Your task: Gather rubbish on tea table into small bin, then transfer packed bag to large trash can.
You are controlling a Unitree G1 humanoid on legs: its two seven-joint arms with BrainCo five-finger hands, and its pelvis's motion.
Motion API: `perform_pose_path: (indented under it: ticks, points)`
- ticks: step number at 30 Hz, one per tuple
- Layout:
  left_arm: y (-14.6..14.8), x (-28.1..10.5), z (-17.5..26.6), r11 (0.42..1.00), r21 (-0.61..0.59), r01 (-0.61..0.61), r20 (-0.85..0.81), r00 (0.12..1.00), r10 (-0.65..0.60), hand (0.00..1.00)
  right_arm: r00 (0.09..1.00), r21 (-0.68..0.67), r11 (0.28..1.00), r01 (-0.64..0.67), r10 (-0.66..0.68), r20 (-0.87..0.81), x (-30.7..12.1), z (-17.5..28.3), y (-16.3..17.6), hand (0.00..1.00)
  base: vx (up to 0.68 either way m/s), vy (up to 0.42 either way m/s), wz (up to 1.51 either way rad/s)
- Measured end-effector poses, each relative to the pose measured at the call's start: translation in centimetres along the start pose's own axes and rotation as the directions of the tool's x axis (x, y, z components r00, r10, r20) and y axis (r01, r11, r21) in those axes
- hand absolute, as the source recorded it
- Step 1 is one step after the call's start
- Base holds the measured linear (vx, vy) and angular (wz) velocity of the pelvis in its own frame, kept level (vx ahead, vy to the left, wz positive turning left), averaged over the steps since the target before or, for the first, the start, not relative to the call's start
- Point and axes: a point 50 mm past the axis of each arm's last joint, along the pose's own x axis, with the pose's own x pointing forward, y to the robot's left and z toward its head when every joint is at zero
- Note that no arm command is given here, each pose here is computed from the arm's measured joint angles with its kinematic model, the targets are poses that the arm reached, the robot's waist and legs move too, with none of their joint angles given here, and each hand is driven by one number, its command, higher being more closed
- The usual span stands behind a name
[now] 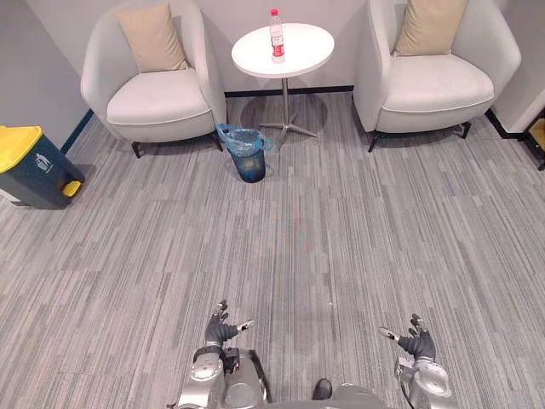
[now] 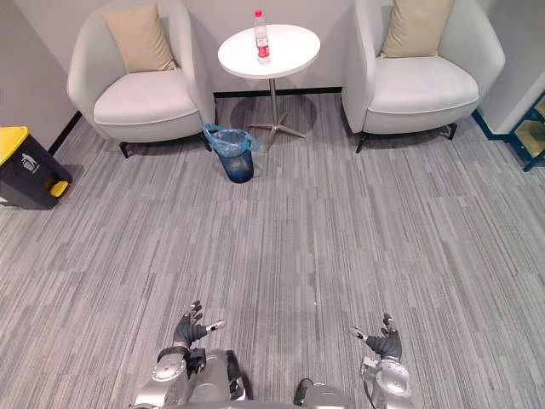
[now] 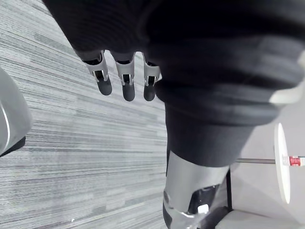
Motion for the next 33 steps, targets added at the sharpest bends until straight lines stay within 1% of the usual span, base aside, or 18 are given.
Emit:
perform_pose_path:
  ticks: [2, 4, 6, 9, 13, 16, 19, 20, 24, 27, 29, 33]
  points:
    - [0.5, -0.1, -0.3, 1.000, 0.013, -0.010, -0.016, 1.000, 0.010, 0.00, 1.000, -0.005, 1.000, -0.025, 0.025, -0.012, -0.3, -0.4, 0.8, 0.00, 0.32, 0.196, -0.31]
    - [0.4, -0.1, -0.5, 1.000, 0.011, -0.006, -0.025, 1.000, 0.006, 0.00, 0.999, -0.026, 0.999, -0.038, 0.038, -0.026, -0.3, -0.8, 1.0, 0.00, 0.45, 0.211, -0.32]
    - [0.3, -0.4, -1.1, 1.000, 0.024, 0.002, -0.047, 0.999, -0.001, 0.00, 0.998, -0.036, 0.997, -0.061, 0.061, -0.019, -0.1, -0.4, 1.7, 0.00, 0.42, 0.193, -0.31]
    - [0.4, -0.6, -1.5, 0.998, 0.058, 0.019, -0.062, 0.998, -0.015, 0.00, 0.995, -0.047, 0.996, -0.080, 0.077, -0.056, -0.3, -1.3, 2.0, 0.00, 0.36, 0.103, -0.09]
    - [1.6, -0.5, -1.5, 0.997, 0.082, -0.006, -0.054, 0.998, 0.010, 0.00, 0.993, -0.082, 0.990, -0.114, 0.111, -0.042, -0.1, -0.8, 2.5, 0.00, 0.39, 0.006, 0.04]
    - [1.4, -0.2, -0.9, 0.997, 0.076, -0.005, -0.040, 0.999, 0.008, 0.00, 0.994, -0.095, 0.990, -0.109, 0.106, -0.029, 0.2, -0.4, 2.2, 0.00, 0.41, -0.147, 0.13]
    - [2.5, -0.5, -1.6, 0.995, 0.093, -0.031, -0.057, 0.998, 0.036, 0.00, 0.993, -0.101, 0.989, -0.108, 0.103, -0.053, -0.2, -1.2, 1.9, 0.00, 0.41, -0.229, 0.30]
    - [1.9, -0.5, -2.1, 0.997, 0.075, -0.026, -0.084, 0.996, 0.033, 0.00, 0.995, -0.122, 0.988, -0.093, 0.087, -0.055, 0.1, -1.2, 1.1, 0.00, 0.46, -0.301, 0.15]
    - [0.6, -0.3, -1.6, 0.999, 0.047, -0.013, -0.066, 0.998, 0.016, 0.00, 0.995, -0.122, 0.988, -0.091, 0.086, -0.043, 0.2, -0.9, 1.0, 0.00, 0.41, -0.352, 0.19]
    - [0.5, -0.4, -1.6, 0.999, 0.040, -0.012, -0.063, 0.998, 0.014, 0.00, 0.996, -0.117, 0.989, -0.086, 0.081, -0.044, -0.1, -1.1, 0.8, 0.00, 0.36, -0.211, 0.15]
    - [0.4, -0.3, -1.0, 0.999, 0.035, -0.011, -0.040, 0.999, 0.012, 0.00, 0.997, -0.088, 0.993, -0.073, 0.072, -0.023, 0.0, -0.6, 0.7, 0.00, 0.28, -0.099, 0.11]
    - [0.1, 0.2, 0.3, 1.000, 0.031, -0.004, 0.002, 1.000, 0.004, 0.00, 0.999, -0.058, 0.997, -0.043, 0.042, -0.016, 0.2, -0.2, 0.2, 0.00, 0.29, 0.013, 0.12]
